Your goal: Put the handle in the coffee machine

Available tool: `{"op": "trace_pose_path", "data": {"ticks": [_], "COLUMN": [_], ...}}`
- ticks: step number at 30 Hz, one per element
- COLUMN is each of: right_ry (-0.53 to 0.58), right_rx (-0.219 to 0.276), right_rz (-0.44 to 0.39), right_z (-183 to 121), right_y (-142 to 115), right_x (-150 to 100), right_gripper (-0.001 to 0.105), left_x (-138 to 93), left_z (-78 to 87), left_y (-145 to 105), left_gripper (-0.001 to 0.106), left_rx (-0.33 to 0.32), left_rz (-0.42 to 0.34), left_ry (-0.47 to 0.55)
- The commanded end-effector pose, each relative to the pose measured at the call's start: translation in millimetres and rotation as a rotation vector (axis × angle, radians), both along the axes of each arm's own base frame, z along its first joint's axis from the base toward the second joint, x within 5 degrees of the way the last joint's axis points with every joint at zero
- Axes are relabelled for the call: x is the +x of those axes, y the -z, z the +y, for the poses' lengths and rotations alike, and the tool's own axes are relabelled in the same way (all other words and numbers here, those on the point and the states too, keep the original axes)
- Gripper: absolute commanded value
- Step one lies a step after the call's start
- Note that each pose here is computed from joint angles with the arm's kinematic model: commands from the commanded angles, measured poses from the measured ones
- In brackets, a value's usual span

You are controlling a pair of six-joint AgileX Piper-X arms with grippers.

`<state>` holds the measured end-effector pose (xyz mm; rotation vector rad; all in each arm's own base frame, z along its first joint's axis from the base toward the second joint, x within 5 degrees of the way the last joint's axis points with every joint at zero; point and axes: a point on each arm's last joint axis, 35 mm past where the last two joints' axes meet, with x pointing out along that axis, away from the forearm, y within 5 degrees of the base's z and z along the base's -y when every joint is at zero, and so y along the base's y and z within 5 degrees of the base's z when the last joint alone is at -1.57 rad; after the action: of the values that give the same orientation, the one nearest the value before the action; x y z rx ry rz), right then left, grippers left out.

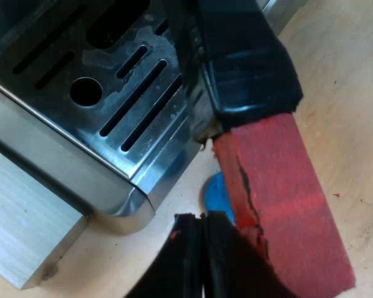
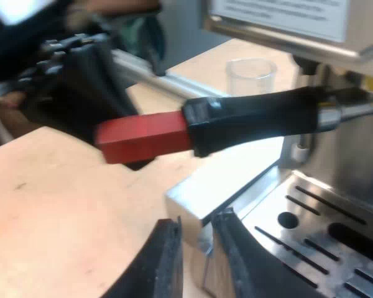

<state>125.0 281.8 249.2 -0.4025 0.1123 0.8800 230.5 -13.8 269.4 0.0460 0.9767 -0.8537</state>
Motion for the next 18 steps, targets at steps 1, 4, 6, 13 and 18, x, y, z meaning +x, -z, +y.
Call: {"op": "trace_pose_path", "data": {"ticks": [1,4,6,13,18], "right_ry": [-0.022,-0.026,-0.033,-0.070,-0.088], "right_rx": [-0.010,-0.004,-0.009,-0.067,-0.094], "right_rz": [0.005,0.003,0.008,0.045,0.064], "right_z": [-8.5,-16.2,-20.6,-34.2,-34.4], "right_y": [-10.0,-20.1,-24.3,-48.3,-70.4], "right_x": [-4.6,-7.8,-9.8,-16.7,-17.5], "right_gripper": [0.016,0.016,0.016,0.016,0.016], "left_x": [0.2,0.2,0.2,0.2,-1.2], "left_z": [-1.3,-1.3,-1.3,-1.3,-1.3], "left_y": [-2.0,-2.0,-2.0,-2.0,-4.2], "left_gripper": [0.000,0.000,0.000,0.000,0.000], "left_rx": [0.000,0.000,0.000,-0.003,-0.005], "left_rz": [0.000,0.000,0.000,0.006,0.002], "left_ry": [-0.002,-0.002,-0.002,-0.009,-0.015]}}
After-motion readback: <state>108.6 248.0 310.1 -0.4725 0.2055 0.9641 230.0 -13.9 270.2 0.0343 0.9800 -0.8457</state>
